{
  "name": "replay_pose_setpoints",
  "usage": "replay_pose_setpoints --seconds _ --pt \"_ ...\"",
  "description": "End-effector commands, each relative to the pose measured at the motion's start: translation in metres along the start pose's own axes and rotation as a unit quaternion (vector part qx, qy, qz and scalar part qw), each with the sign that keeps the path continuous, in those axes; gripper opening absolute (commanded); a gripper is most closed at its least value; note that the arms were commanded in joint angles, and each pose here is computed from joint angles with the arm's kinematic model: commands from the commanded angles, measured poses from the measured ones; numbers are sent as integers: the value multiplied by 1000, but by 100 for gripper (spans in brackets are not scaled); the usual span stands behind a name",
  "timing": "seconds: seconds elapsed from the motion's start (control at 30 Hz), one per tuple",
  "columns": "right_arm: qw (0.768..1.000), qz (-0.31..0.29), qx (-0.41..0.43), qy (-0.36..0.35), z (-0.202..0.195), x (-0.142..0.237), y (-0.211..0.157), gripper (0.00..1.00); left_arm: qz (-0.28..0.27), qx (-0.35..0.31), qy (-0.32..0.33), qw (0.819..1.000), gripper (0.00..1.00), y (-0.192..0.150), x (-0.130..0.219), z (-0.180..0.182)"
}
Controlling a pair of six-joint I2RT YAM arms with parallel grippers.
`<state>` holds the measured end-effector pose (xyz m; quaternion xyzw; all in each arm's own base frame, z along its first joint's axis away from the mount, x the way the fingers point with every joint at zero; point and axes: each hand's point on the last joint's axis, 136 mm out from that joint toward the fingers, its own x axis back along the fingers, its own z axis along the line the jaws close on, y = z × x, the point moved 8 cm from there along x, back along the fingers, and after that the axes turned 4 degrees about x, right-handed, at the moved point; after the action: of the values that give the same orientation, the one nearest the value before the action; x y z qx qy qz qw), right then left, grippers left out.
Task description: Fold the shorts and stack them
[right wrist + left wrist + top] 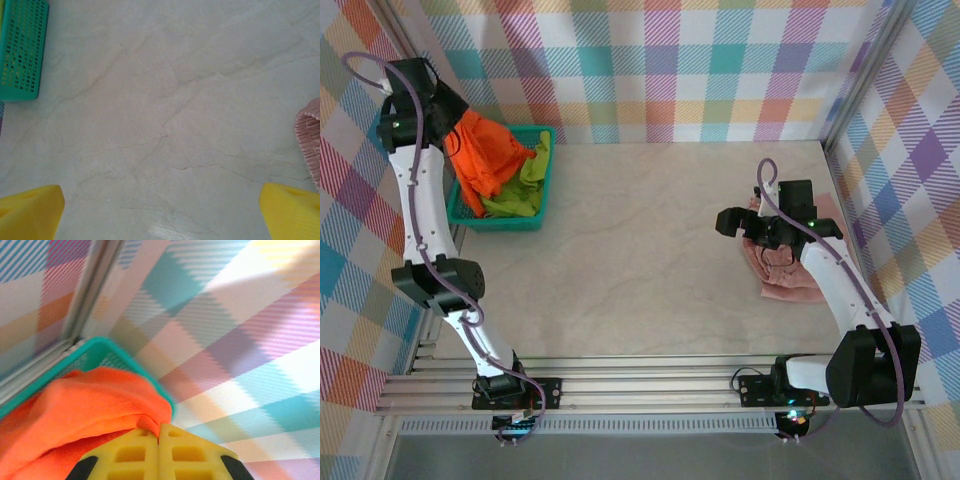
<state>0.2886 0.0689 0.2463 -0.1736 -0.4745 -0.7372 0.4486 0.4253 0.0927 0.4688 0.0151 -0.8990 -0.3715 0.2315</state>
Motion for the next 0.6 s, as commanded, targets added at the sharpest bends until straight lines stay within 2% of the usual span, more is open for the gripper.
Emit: replay_pose_setpoints --seconds 0.0,0.17,0.3,0.47,0.57 --pt "999 -27 1 30 9 7 4 100 -63 57 -183 979 0 31 73 -63" --pt "998 -49 7 48 17 17 7 99 -83 35 -309 947 0 27 137 -123" --pt "997 -61 11 55 21 24 8 99 -91 35 -381 920 0 22 176 -150" --pt "993 -82 17 81 30 33 9 99 -56 29 -447 892 0 -5 208 -179" --pt "991 -91 22 93 34 38 9 100 -17 20 -462 886 0 -30 209 -194"
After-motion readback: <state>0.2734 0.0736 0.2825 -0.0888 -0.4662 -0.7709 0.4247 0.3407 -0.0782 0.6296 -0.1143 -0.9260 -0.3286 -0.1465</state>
